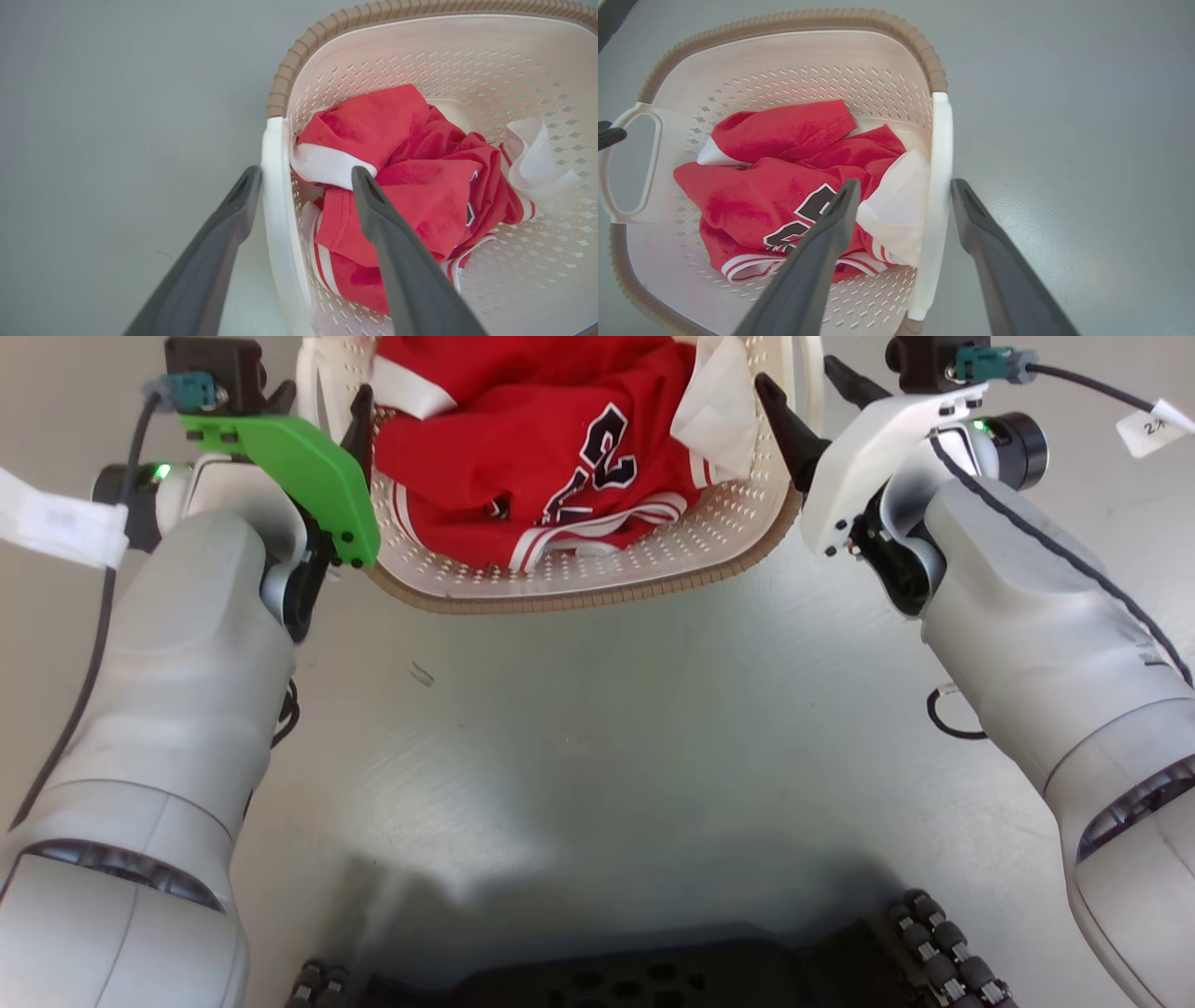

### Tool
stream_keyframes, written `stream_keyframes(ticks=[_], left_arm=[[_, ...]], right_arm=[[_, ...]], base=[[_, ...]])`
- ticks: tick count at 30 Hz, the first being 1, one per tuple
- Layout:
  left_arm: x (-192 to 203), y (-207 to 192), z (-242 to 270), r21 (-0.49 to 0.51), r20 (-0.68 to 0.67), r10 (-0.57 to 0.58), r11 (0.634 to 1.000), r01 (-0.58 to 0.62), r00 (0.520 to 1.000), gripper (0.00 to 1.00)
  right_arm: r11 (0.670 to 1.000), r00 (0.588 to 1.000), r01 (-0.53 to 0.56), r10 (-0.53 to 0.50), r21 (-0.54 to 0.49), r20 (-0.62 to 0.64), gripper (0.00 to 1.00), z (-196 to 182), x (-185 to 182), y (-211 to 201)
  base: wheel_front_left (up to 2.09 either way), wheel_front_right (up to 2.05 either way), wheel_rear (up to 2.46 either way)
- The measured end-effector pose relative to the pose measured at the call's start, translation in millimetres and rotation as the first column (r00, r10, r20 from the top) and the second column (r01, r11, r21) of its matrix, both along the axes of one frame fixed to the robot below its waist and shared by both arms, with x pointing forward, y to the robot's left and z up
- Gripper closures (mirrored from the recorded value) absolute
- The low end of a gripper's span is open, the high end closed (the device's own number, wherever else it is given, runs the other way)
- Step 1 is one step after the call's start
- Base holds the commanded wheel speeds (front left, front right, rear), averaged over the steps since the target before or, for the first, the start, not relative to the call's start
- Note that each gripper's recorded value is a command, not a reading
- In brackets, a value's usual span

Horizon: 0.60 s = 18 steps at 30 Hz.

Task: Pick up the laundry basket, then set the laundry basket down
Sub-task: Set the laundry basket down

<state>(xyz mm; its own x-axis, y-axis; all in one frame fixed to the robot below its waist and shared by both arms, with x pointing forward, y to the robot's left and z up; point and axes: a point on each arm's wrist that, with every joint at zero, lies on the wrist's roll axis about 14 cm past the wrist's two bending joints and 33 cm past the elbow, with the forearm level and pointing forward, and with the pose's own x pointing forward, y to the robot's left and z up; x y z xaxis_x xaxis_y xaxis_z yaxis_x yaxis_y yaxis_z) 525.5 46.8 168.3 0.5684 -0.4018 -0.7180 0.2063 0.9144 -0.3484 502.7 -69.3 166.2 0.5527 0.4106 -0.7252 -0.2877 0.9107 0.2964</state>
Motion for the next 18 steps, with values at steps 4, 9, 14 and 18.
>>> stream_keyframes(ticks=[4, 9, 14, 18], left_arm=[[1.7, -0.7, 14.6, 0.0, 0.037, -0.005, 1.0, 0.005, 0.999, 0.0], [3.8, -1.9, 35.8, -0.003, 0.085, -0.008, 1.0, 0.008, 0.996, 0.0], [5.4, -3.6, 59.8, -0.008, 0.143, -0.009, 1.0, 0.01, 0.99, 0.0], [12.7, -3.2, 83.7, -0.009, 0.205, -0.007, 1.0, 0.009, 0.979, 0.0]], right_arm=[[1.0, 1.0, -0.001, 0.001, 0.002, 0.027, 0.0, 13.8, 1.8, 0.1], [1.0, 0.998, 0.002, -0.002, 0.003, 0.059, 0.0, 33.8, 3.9, -1.2], [1.0, 0.995, 0.011, -0.012, 0.003, 0.103, 0.0, 56.4, 5.2, -4.7], [1.0, 0.987, 0.023, -0.024, 0.006, 0.157, 0.0, 79.6, 12.5, -8.2]], base=[[0.0, 0.0, 0.0], [0.0, 0.0, 0.0], [0.0, 0.0, 0.0], [0.0, 0.0, 0.0]])
